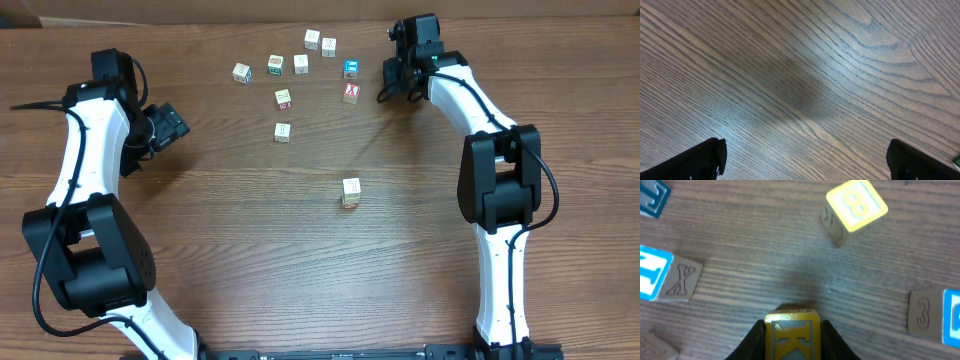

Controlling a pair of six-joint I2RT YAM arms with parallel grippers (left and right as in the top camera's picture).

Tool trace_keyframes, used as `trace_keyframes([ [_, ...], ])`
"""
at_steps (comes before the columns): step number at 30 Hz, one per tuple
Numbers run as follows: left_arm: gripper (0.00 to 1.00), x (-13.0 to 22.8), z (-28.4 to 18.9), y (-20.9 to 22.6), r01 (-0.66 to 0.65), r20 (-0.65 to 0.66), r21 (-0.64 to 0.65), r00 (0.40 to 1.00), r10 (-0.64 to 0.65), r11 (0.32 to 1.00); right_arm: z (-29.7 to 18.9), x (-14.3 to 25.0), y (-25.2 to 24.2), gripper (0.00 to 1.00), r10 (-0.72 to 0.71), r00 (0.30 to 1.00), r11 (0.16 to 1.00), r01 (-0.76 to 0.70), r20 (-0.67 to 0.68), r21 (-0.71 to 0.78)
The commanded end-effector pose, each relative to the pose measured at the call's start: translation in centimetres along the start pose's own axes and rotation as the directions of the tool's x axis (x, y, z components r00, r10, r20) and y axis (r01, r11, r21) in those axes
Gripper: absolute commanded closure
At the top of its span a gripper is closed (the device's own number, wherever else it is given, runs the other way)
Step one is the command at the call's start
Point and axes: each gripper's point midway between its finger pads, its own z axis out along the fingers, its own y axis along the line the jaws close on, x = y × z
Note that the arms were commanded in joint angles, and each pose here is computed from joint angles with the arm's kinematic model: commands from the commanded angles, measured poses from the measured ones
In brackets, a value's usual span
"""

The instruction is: Form a tower

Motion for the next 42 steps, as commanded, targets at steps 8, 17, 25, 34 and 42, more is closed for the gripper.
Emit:
trace_keyframes([
  [8, 0.00, -0.4, -0.1, -0.3, -0.010, 0.009, 0.006, 1.000, 0.010, 1.000, -12.5, -5.4, 0.1, 0.79, 0.009, 0.995, 1.000, -0.008, 0.099, -0.005],
  [17, 0.00, -0.4, -0.1, -0.3, -0.010, 0.009, 0.006, 1.000, 0.010, 1.000, -19.3, -0.5, 0.2, 0.78, 0.099, 0.990, 0.995, -0.099, -0.100, 0.007],
  [25, 0.00, -0.4, -0.1, -0.3, -0.009, 0.009, 0.006, 1.000, 0.009, 1.000, -16.1, 7.3, 1.7, 0.78, 0.152, 0.926, 0.986, -0.165, -0.346, -0.010],
  [34, 0.01, -0.4, -0.1, -0.3, -0.010, 0.009, 0.006, 1.000, 0.010, 1.000, -12.1, 11.3, 3.0, 0.74, 0.133, 0.916, 0.988, -0.153, -0.378, -0.022],
  [42, 0.00, -0.4, -0.1, -0.3, -0.009, 0.009, 0.006, 1.000, 0.009, 1.000, -11.5, 12.3, 3.2, 0.73, 0.129, 0.913, 0.988, -0.149, -0.386, -0.023],
])
